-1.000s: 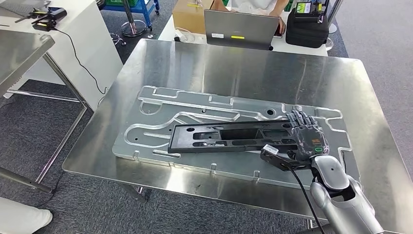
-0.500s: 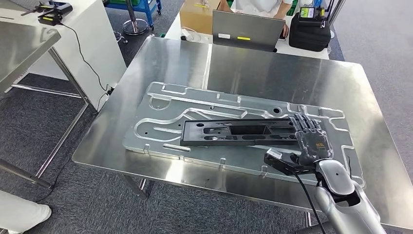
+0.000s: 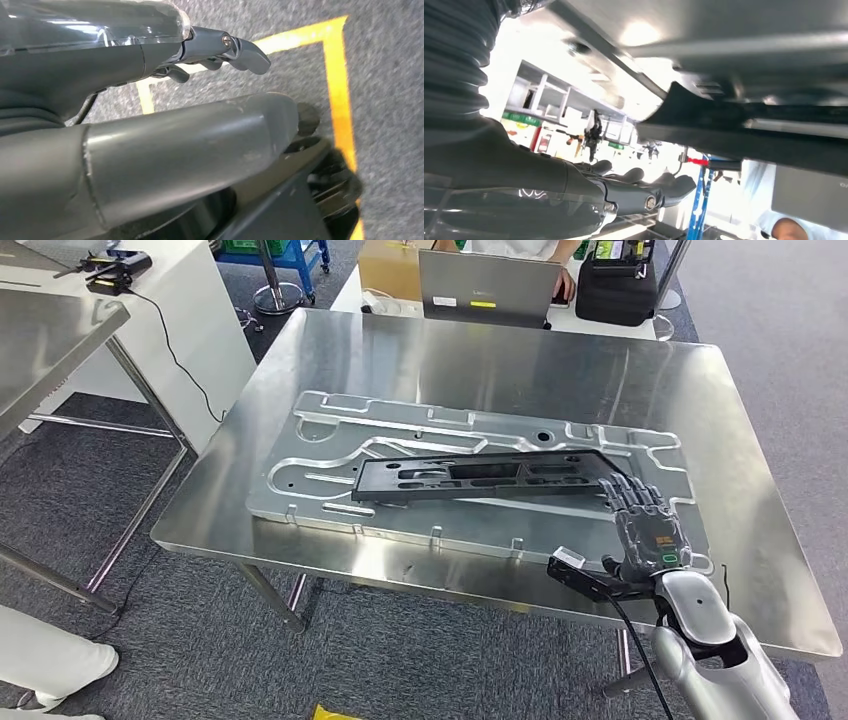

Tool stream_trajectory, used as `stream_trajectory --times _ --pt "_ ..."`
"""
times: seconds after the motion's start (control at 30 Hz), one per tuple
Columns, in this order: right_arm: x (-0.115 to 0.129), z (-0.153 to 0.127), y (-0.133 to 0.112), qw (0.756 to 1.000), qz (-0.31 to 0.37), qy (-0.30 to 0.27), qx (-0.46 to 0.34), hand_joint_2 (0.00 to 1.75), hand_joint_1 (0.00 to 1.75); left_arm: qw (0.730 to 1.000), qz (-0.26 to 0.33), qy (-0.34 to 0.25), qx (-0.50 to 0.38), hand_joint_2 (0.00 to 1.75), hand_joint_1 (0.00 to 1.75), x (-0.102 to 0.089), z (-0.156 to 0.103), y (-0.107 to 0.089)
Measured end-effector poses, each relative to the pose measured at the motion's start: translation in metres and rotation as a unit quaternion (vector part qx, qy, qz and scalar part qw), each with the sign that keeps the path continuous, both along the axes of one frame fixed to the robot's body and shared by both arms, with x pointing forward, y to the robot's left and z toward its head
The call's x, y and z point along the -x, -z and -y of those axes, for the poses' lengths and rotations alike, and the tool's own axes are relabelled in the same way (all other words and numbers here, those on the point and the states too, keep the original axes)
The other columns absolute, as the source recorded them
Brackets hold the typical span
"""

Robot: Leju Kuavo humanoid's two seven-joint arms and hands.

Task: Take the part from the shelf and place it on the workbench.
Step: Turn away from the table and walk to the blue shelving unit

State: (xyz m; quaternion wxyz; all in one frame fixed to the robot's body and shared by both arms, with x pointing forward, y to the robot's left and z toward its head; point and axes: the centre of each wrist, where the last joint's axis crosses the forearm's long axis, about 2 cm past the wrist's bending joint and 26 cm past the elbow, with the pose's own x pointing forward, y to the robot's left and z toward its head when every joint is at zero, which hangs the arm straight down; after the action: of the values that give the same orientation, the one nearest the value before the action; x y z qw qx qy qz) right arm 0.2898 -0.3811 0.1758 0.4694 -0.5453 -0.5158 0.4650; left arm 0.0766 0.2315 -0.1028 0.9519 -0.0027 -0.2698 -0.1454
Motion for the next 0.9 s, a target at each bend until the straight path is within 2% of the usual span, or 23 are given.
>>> stream_trajectory --times 0.7,0.9 --pt "0.011 -0.002 0.01 1.0 -0.013 -0.004 0.01 1.75 0.0 1.0 -0.003 -0.002 -0.001 0.0 0.0 -0.001 -0.001 0.0" --pt "0.017 -0.012 0.011 1.0 0.016 -0.016 0.0 1.75 0.0 1.0 -0.003 -0.005 -0.002 0.0 0.0 -0.001 0.0 0.0"
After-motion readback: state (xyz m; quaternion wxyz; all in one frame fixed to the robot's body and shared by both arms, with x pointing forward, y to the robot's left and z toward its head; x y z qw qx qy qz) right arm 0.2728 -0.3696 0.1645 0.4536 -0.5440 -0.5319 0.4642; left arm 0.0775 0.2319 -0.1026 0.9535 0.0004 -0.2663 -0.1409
